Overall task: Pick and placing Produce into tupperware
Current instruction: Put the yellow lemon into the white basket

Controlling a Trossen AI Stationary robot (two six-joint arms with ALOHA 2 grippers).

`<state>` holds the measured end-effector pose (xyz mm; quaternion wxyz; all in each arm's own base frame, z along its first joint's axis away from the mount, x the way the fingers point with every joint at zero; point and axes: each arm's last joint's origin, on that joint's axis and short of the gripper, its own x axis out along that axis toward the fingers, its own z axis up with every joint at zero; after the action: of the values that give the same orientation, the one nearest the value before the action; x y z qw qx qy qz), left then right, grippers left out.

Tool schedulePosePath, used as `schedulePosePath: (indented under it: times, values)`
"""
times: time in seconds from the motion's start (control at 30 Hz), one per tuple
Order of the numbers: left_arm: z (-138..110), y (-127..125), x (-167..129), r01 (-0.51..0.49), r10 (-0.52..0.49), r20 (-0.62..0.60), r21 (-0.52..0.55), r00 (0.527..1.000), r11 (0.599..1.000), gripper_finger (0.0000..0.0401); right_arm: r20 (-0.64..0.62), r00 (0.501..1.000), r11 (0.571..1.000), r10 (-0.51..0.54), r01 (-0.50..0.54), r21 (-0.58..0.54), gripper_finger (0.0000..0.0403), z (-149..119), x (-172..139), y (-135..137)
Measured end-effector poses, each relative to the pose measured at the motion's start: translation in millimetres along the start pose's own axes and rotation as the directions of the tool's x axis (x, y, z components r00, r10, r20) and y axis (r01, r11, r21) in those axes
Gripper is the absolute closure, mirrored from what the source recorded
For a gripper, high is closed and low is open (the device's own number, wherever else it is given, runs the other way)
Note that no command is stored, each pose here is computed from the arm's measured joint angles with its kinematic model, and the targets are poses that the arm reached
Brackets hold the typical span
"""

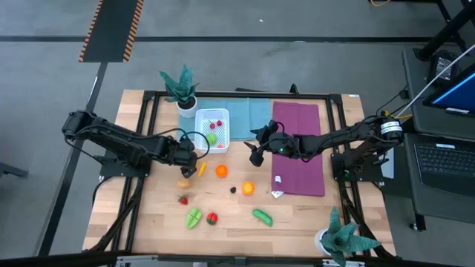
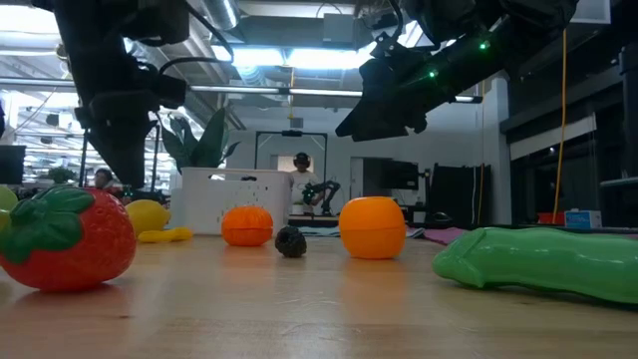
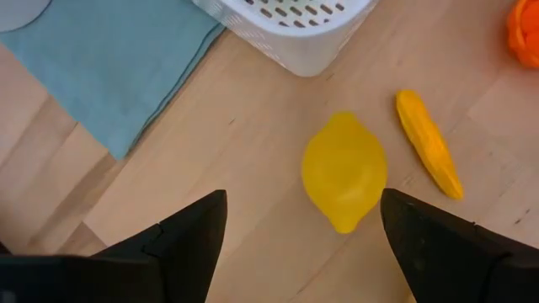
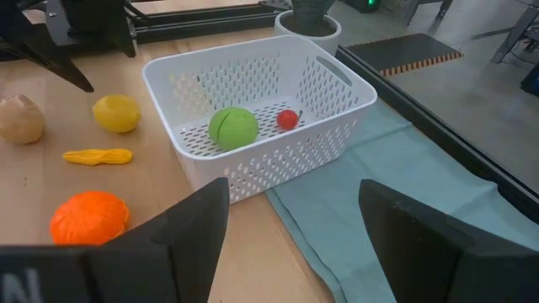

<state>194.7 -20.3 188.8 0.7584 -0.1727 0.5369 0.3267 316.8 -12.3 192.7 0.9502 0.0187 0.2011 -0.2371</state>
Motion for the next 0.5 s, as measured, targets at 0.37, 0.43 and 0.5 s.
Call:
schedulePosePath:
  times: [0.37, 0.43, 0.5]
  values:
    - [3.2, -5.4, -0.3, 0.073, -0.073, 0.011, -0.05, 0.997, 0.996, 0.0102, 0.0, 1.0, 1.0, 0.0, 0.0, 0.0, 0.0136, 0.0, 0.0, 0.0]
    - [4.7, -7.7, -0.5, 0.104, -0.104, 0.017, -0.052, 0.994, 0.993, 0.0102, 0.0, 1.0, 1.0, 0.0, 0.0, 0.0, 0.0136, 0.0, 0.0, 0.0]
    - [4.8, -7.9, -0.5, 0.108, -0.107, 0.017, -0.052, 0.994, 0.993, 0.0102, 0.0, 1.0, 1.0, 0.0, 0.0, 0.001, 0.0136, 0.0, 0.0, 0.0]
